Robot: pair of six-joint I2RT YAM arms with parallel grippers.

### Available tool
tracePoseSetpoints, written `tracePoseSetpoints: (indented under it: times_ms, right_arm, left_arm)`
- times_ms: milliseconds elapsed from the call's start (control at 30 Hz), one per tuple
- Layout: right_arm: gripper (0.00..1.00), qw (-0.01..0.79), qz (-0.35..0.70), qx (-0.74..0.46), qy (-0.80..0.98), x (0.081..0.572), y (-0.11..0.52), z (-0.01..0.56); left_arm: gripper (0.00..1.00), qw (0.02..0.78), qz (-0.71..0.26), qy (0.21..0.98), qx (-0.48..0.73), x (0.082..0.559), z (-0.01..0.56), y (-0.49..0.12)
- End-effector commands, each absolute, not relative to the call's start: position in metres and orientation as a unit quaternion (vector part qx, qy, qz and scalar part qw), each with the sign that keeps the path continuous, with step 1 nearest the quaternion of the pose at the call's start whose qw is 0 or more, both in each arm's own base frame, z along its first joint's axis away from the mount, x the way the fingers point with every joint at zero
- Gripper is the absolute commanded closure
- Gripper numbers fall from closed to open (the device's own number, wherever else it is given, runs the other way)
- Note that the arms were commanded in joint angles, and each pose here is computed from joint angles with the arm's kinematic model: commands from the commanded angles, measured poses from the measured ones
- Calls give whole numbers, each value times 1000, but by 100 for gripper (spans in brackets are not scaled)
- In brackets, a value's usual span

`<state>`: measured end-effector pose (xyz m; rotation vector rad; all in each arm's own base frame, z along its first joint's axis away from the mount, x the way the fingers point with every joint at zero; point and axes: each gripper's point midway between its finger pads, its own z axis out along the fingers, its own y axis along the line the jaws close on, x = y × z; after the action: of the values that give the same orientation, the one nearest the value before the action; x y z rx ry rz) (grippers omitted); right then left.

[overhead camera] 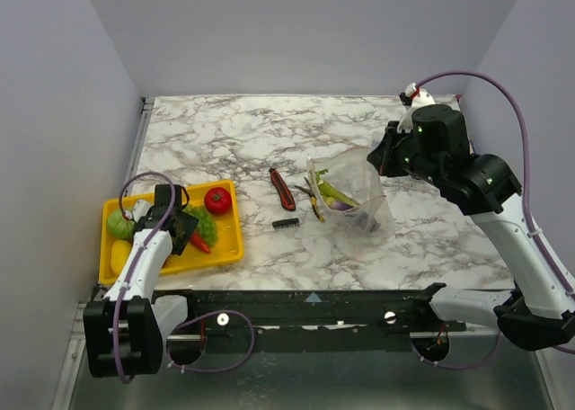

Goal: Place the food in the zip-top bag and seal the zipper
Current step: Pick up the fake vegetable from the bin.

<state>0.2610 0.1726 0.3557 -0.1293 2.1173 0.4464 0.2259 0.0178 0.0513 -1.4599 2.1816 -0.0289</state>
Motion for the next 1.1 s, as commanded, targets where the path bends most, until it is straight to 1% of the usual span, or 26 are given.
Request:
tracePoseSetpoints:
  times_ms: [0,133,367,433,533,700,800,867,967,1067]
  right_arm:
    - [99,489,196,-58,848,261,174,368]
    - [99,488,195,-60,848,262,174,368]
    - [99,488,193,-65,849,264,176,365]
    - [99,487,192,-65,850,265,176,364]
    - [99,487,190,-66,850,266,176,363]
    - [99,488,189,-64,850,265,175,364]
    - [99,489,190,-63,849,266,175,365]
    - [99,489,193,-64,848,265,176,365]
    - [99,487,193,-63,850,265,176,363]
    - [99,488,194,-61,849,265,176,363]
  left_arm:
    - [45,238,2,781,-577,218,36,22]
    - [48,236,13,775,-586,216,30,26]
    - [49,203,2,777,-596,214,16,19]
    - [50,197,3,777,-598,212,13,18]
    - [56,205,8,775,-598,211,16,21]
    - [62,234,9,767,-597,209,30,27]
    - [74,251,3,764,-594,209,43,28]
    - [80,268,-4,763,-588,210,55,29]
    - [81,299,-27,763,-572,215,78,28]
    - [85,325,-70,769,-546,223,104,18]
